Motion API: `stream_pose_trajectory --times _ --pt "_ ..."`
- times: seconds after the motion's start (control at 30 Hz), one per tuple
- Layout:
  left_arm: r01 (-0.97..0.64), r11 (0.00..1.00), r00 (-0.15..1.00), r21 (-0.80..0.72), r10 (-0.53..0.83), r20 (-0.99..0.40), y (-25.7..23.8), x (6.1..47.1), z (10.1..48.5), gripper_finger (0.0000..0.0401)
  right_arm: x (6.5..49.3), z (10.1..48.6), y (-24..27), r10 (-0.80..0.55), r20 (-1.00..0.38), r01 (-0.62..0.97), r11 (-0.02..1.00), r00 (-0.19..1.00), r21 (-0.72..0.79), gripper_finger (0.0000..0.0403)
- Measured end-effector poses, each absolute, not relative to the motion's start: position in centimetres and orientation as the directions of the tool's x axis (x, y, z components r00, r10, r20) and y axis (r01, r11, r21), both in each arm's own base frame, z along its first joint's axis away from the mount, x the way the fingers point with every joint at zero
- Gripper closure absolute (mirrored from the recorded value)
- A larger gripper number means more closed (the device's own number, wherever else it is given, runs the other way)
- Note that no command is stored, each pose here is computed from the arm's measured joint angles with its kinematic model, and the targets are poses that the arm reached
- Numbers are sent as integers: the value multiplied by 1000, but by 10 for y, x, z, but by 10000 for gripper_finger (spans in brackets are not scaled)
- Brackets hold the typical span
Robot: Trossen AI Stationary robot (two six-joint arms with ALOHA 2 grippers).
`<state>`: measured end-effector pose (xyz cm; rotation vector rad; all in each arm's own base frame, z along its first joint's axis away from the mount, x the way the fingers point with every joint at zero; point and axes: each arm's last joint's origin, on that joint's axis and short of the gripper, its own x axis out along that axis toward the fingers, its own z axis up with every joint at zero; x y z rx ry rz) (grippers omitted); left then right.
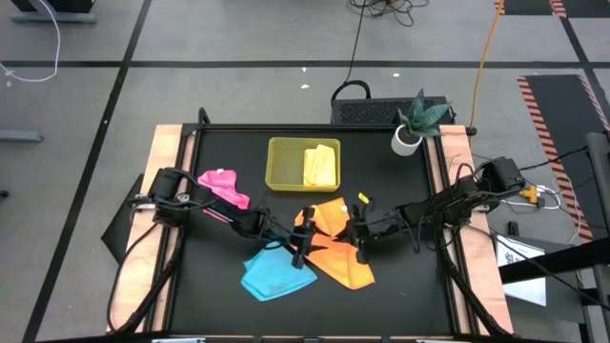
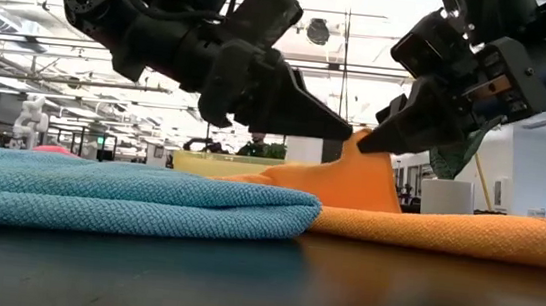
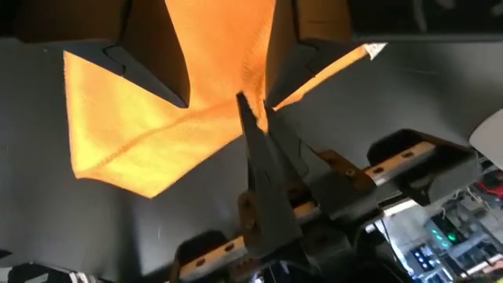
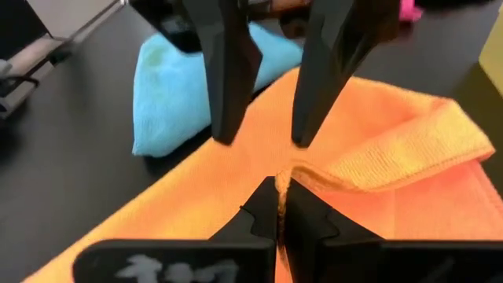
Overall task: Fold microfiber towels
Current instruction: Fold the orange microfiber cloth
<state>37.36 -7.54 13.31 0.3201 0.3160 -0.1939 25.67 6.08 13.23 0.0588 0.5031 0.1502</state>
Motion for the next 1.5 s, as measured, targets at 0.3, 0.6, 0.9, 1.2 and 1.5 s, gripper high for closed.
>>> stream_pose_trajectory --times 0.3,0.6,0.9,1.2,1.5 --pt "203 941 949 270 -122 -289 -68 380 125 144 258 134 61 160 -462 -131 987 872 95 401" --pt "215 930 946 298 -122 -301 -70 393 111 201 258 135 61 162 -447 -143 987 880 77 401" --pt "208 928 945 310 -109 -308 -72 392 114 366 256 141 61 172 -433 -152 985 885 80 359" --pt "168 872 915 459 35 -402 -114 358 171 395 237 171 68 207 -363 -191 978 909 79 281" --pt "172 819 834 548 175 -523 -162 290 203 393 211 155 102 335 -405 -338 939 851 65 283"
